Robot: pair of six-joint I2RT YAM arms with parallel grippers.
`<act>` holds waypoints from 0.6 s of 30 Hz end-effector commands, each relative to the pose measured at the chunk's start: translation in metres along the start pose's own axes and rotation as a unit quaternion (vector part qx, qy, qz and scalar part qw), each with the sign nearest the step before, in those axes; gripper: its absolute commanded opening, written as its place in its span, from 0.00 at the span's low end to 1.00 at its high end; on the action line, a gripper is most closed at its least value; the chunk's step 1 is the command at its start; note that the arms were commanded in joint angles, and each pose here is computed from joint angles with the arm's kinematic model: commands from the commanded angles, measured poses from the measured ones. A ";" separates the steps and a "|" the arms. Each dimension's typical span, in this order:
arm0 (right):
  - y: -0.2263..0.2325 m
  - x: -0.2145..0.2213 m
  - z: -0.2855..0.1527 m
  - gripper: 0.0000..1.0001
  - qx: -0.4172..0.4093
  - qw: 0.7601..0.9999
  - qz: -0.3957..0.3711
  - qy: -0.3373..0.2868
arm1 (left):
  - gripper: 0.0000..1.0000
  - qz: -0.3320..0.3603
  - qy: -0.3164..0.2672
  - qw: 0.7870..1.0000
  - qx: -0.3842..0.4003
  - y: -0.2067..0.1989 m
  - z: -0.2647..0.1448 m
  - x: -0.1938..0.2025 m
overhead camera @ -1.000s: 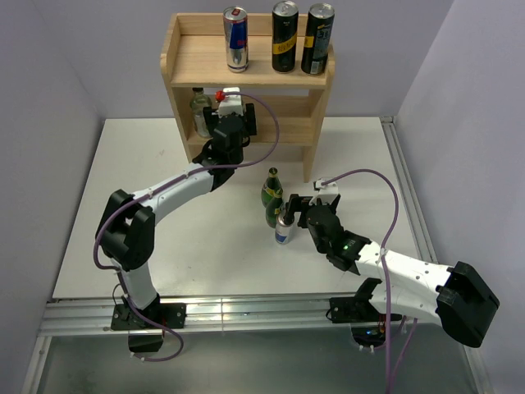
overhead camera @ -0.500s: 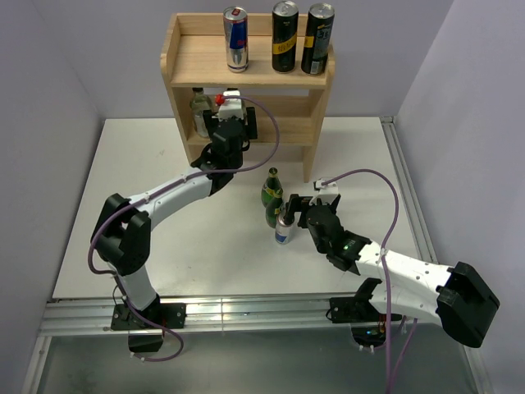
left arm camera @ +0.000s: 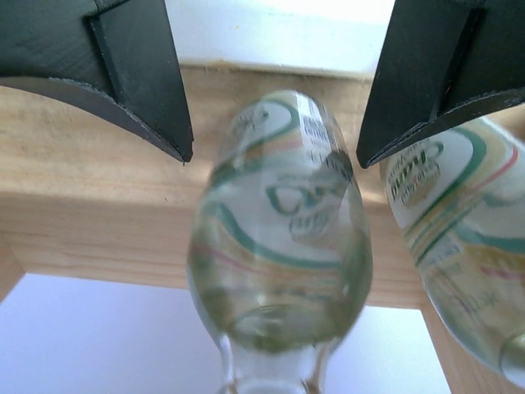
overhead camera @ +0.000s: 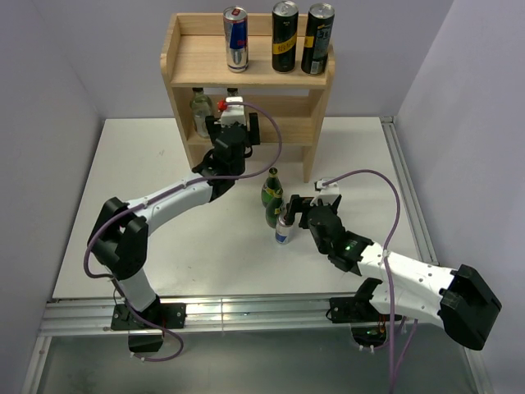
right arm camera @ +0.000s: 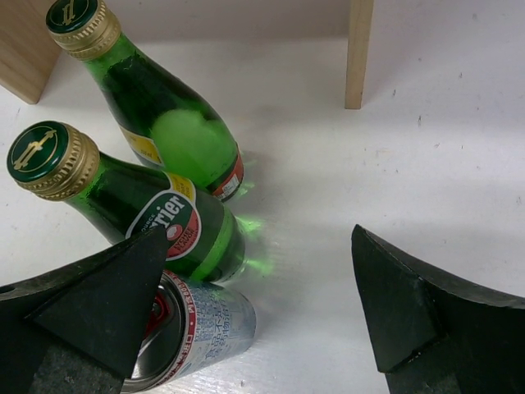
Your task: Place and organize the beverage onto the shelf
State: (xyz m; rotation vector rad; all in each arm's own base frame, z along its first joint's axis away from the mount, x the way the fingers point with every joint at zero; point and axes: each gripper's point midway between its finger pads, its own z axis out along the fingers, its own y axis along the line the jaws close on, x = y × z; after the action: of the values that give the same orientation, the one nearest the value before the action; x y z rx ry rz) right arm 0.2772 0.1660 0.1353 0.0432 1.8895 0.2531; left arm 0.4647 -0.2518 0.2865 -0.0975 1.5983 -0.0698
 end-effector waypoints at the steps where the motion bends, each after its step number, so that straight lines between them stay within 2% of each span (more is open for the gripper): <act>1: 0.000 -0.008 -0.002 1.00 -0.001 1.000 0.007 -0.010 | 0.88 -0.035 -0.025 0.999 0.001 -0.001 -0.018 -0.029; 12: -0.001 -0.010 -0.005 1.00 -0.004 1.000 0.012 -0.016 | 0.88 -0.037 -0.014 0.999 -0.019 0.010 -0.045 -0.023; 18: -0.002 -0.009 -0.006 1.00 -0.004 1.000 0.013 -0.015 | 0.87 -0.052 0.016 0.998 -0.030 0.024 -0.071 -0.004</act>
State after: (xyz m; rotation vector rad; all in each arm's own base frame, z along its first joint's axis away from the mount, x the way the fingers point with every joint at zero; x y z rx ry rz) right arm 0.2750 0.1648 0.1416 0.0466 1.8775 0.2695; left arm 0.4120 -0.2422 0.2822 -0.1476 1.6329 -0.0703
